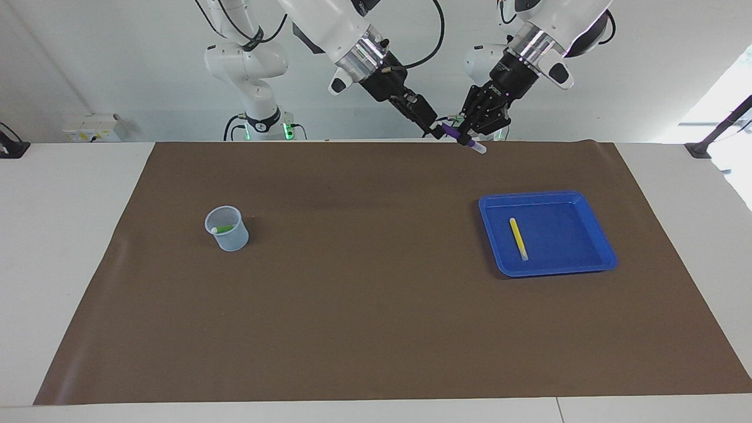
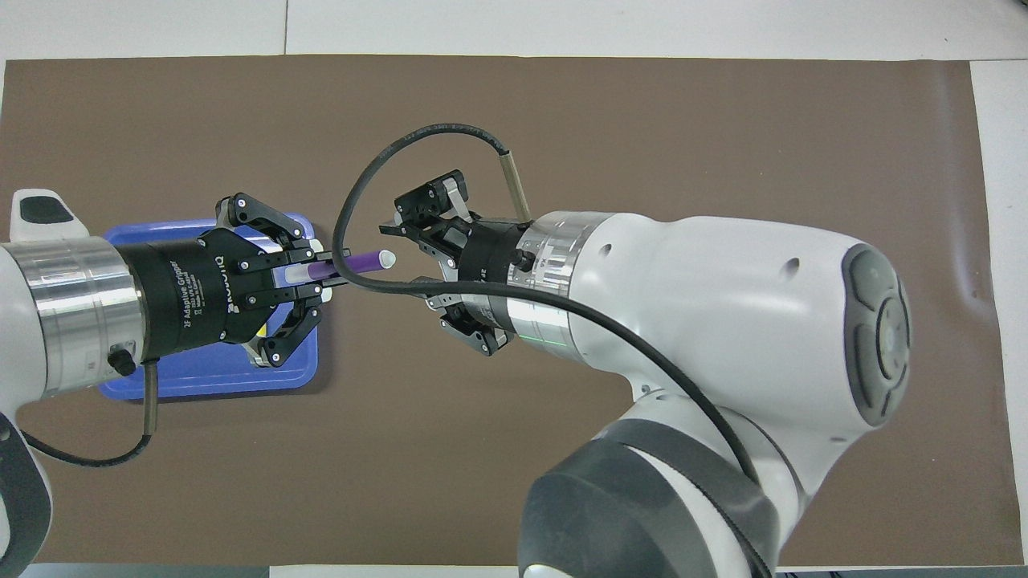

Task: Right arm passes pens to left for tray arrangement
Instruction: 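Open the right gripper and withdraw while the left gripper lowers the pen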

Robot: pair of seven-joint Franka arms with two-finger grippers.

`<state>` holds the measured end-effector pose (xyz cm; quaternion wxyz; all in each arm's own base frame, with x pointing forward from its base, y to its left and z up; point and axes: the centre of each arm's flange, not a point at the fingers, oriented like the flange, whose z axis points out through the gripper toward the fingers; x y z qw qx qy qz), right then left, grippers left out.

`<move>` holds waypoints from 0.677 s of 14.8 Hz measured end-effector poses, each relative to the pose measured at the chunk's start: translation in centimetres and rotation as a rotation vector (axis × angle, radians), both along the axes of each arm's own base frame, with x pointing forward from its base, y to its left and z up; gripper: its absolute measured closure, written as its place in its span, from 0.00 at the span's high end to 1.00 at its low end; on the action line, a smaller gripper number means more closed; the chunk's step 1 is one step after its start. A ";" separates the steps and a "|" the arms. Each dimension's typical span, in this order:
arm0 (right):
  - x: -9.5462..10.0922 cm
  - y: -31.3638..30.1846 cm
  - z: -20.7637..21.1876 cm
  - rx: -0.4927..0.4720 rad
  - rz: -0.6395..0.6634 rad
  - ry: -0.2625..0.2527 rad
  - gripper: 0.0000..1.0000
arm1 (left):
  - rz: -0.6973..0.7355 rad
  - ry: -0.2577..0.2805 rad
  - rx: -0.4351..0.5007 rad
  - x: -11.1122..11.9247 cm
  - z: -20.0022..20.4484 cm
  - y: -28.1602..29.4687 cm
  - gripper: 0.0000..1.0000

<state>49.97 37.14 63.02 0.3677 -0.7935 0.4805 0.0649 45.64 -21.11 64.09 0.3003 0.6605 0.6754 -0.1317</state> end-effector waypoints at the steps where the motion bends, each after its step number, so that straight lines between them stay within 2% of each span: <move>1: 0.3 -0.5 -0.5 -0.060 0.013 -0.014 0.77 | 0.002 0.000 -0.001 0.0 0.0 0.1 0.19; 3: 1.4 -2.6 -1.7 -0.181 0.055 -0.028 0.97 | 0.011 -0.001 -0.002 0.2 0.0 0.5 0.19; 4: 2.2 -4.3 -2.3 -0.231 0.097 -0.030 1.00 | 0.018 -0.006 0.000 0.5 0.0 1.1 0.19; 7: 4.3 -10.0 -4.2 -0.367 0.261 -0.043 1.00 | -0.010 -0.042 0.032 1.6 -0.7 4.2 0.19; 10: 4.7 -14.4 -6.7 -0.485 0.426 -0.084 1.00 | -0.164 -0.058 0.102 2.2 -3.9 8.8 0.19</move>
